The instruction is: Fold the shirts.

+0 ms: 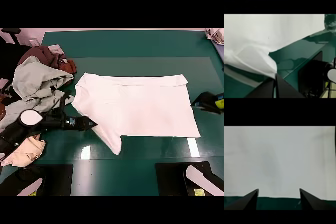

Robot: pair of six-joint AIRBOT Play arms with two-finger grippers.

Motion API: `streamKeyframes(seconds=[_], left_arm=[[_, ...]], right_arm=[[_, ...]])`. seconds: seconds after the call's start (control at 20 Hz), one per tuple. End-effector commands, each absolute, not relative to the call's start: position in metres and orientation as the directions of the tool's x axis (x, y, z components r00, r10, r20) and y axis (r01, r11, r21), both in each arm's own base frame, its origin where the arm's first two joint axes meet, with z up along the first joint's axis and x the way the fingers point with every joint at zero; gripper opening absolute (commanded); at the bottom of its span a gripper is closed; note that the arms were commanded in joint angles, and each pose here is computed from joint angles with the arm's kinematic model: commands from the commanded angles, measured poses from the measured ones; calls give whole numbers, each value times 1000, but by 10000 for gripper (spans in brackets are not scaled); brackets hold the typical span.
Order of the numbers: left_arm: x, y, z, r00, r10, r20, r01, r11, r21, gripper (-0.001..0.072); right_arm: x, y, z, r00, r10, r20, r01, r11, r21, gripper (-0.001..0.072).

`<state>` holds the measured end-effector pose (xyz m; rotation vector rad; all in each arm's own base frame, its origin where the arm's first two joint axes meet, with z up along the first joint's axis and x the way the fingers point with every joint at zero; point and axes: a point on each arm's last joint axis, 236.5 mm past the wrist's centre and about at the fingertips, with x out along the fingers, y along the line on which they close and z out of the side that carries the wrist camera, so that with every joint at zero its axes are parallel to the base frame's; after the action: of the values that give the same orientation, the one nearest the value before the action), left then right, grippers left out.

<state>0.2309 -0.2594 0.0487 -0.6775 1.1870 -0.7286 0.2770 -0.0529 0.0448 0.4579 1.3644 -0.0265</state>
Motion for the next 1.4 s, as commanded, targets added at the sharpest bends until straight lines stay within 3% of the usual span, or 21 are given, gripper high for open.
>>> streamKeyframes(seconds=[0.0,0.25,0.3,0.45,0.8,0.9,1.0,1.1,1.15,1.2,1.35], left_arm=[[254,-251,74,282,-752,-596,135,646,-751,26],[261,-249,78,307,-742,-595,129,652,-747,26],[261,-248,78,307,-740,-598,129,655,-744,26],[261,-249,78,307,-741,-598,119,653,-748,26],[255,-249,76,280,-744,-606,104,651,-752,26],[255,-249,76,282,-744,-605,103,651,-752,27],[258,-249,77,293,-743,-602,100,650,-753,27],[259,-249,77,300,-742,-600,81,646,-759,27],[259,-249,77,300,-742,-599,80,646,-759,27],[259,-249,78,299,-744,-598,79,644,-761,27],[259,-253,82,299,-758,-580,68,623,-779,26]], right_arm=[[240,-61,6,84,199,-976,320,923,216,590],[201,-87,-35,-71,121,-990,355,931,88,595],[196,-91,-39,-89,143,-986,385,917,99,635],[184,-103,-51,-130,195,-972,432,894,122,641],[200,-107,-74,-21,357,-934,528,797,292,641],[220,-97,-80,49,423,-905,502,773,389,639],[231,-86,-86,59,458,-887,471,770,429,523],[234,-76,-92,22,456,-889,427,800,421,287],[236,-71,-89,17,458,-889,401,811,425,111],[239,-69,-83,21,448,-894,367,828,423,21],[253,-73,-46,75,409,-909,310,857,412,18]])
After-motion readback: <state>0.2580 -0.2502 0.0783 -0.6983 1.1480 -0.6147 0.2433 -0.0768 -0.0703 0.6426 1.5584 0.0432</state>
